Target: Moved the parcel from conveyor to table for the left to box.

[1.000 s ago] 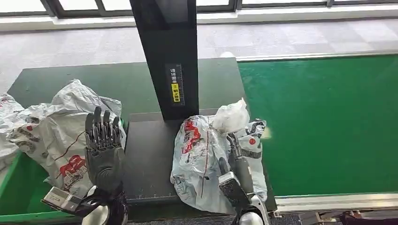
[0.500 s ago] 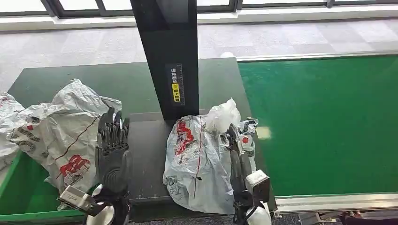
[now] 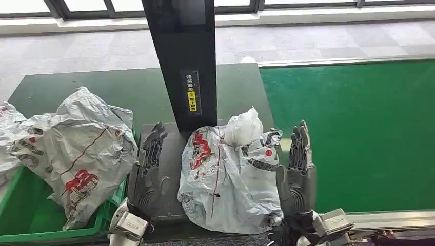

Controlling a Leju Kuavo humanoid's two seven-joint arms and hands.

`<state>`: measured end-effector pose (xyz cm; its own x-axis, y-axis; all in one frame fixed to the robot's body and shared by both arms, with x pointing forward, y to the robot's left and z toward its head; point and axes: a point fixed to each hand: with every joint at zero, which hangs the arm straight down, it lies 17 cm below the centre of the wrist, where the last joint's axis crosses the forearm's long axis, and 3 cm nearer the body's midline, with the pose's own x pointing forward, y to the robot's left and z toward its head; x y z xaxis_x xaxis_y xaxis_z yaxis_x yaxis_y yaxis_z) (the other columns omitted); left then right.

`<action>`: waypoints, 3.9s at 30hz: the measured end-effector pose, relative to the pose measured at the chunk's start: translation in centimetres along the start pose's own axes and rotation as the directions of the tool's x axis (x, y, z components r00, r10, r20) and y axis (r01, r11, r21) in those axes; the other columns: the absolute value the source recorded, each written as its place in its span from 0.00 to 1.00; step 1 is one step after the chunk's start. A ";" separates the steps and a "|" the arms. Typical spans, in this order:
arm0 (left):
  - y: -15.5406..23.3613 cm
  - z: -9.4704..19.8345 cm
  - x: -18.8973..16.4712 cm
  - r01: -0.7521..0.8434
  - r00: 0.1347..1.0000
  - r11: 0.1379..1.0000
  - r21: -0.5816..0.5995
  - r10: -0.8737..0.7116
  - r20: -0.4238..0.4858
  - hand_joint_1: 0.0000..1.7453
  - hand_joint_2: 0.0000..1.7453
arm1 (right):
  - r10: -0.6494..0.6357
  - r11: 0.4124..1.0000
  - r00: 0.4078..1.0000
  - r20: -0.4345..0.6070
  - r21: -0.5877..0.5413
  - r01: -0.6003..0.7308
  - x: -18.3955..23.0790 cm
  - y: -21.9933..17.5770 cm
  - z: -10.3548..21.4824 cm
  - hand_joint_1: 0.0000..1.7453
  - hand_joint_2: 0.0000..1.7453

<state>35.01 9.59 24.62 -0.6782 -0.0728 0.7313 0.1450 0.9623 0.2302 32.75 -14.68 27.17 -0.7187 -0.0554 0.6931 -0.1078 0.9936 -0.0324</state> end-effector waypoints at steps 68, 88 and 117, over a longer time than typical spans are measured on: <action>6.6 1.4 2.8 0.688 0.693 0.660 0.302 -0.721 -0.003 1.00 1.00 | -0.019 1.000 0.997 0.081 0.016 0.018 4.4 -0.5 0.4 0.00 1.00; 24.2 5.2 15.4 0.541 0.674 0.362 0.759 -0.726 -0.135 1.00 1.00 | -0.039 0.999 0.996 0.081 0.009 0.038 4.5 -0.4 0.3 0.00 1.00; 31.7 14.2 -2.9 0.956 0.292 0.198 0.216 -0.681 -0.671 1.00 1.00 | -0.021 1.000 0.998 0.060 -0.009 0.022 4.1 0.5 0.6 0.00 1.00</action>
<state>31.36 44.01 20.71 0.1863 -0.8529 0.4877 -0.7754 0.1772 0.6061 29.40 -14.46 29.56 -0.7560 -0.0822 0.6494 -0.1176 0.9930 -0.0111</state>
